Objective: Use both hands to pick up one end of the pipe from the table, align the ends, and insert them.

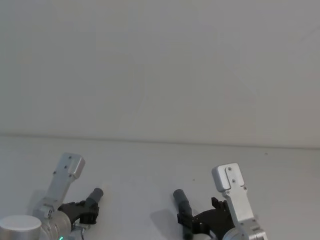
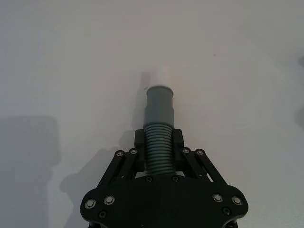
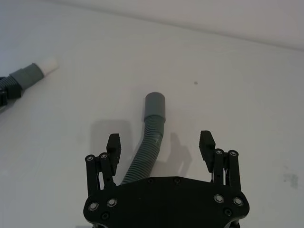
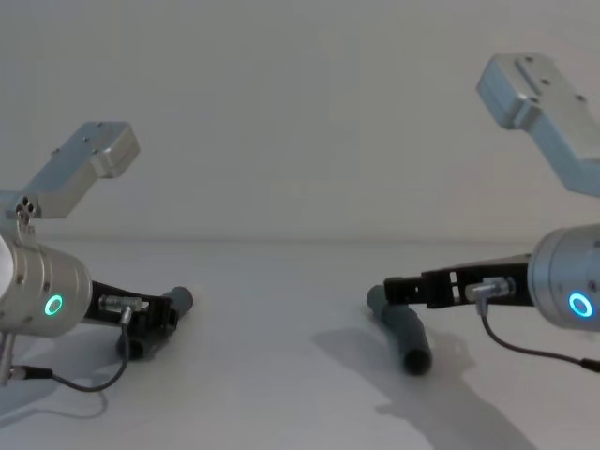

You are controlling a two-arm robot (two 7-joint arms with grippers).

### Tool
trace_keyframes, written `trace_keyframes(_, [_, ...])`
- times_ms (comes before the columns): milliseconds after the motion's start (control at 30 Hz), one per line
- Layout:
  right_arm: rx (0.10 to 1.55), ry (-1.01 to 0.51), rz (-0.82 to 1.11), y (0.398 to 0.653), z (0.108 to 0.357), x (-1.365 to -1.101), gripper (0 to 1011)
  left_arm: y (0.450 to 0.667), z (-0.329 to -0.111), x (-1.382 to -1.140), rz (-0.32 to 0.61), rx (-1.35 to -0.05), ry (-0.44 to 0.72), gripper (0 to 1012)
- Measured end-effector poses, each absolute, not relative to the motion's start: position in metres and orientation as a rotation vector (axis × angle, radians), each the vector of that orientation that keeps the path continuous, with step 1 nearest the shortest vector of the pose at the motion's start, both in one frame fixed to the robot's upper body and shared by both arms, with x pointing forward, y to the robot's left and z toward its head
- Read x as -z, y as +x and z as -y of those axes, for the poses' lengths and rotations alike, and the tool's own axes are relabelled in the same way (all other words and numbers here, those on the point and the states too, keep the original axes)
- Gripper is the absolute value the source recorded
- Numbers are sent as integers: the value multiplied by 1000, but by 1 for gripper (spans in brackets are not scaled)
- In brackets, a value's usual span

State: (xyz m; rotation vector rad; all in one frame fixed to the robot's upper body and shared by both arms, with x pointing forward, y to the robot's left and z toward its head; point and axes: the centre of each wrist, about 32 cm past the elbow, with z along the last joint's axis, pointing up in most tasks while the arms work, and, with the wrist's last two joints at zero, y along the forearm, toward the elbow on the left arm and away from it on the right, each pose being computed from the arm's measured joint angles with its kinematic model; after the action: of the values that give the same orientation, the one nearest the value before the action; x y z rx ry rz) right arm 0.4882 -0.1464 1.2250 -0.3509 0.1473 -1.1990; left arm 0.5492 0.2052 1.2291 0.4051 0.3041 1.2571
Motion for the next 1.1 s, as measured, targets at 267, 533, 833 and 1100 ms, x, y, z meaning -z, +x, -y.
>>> trace_keyframes(267, [1198,-374,-165,489,141,-1221,1005,549,-205,-1229,-304,-1257,405,295])
trace_keyframes(533, [1194,-396,-158,490,135,-1215,1005,549,-205,-1229,-304,-1257,405,295])
trace_keyframes(833, [1199,-409,-151,494,128,-1208,1005,549,-205,-1229,-304,-1257,405,295])
trace_keyframes(1100, [1217,-415,-160,501,122,-1205,1005,549,-205,-1229,-304,-1257,405,295])
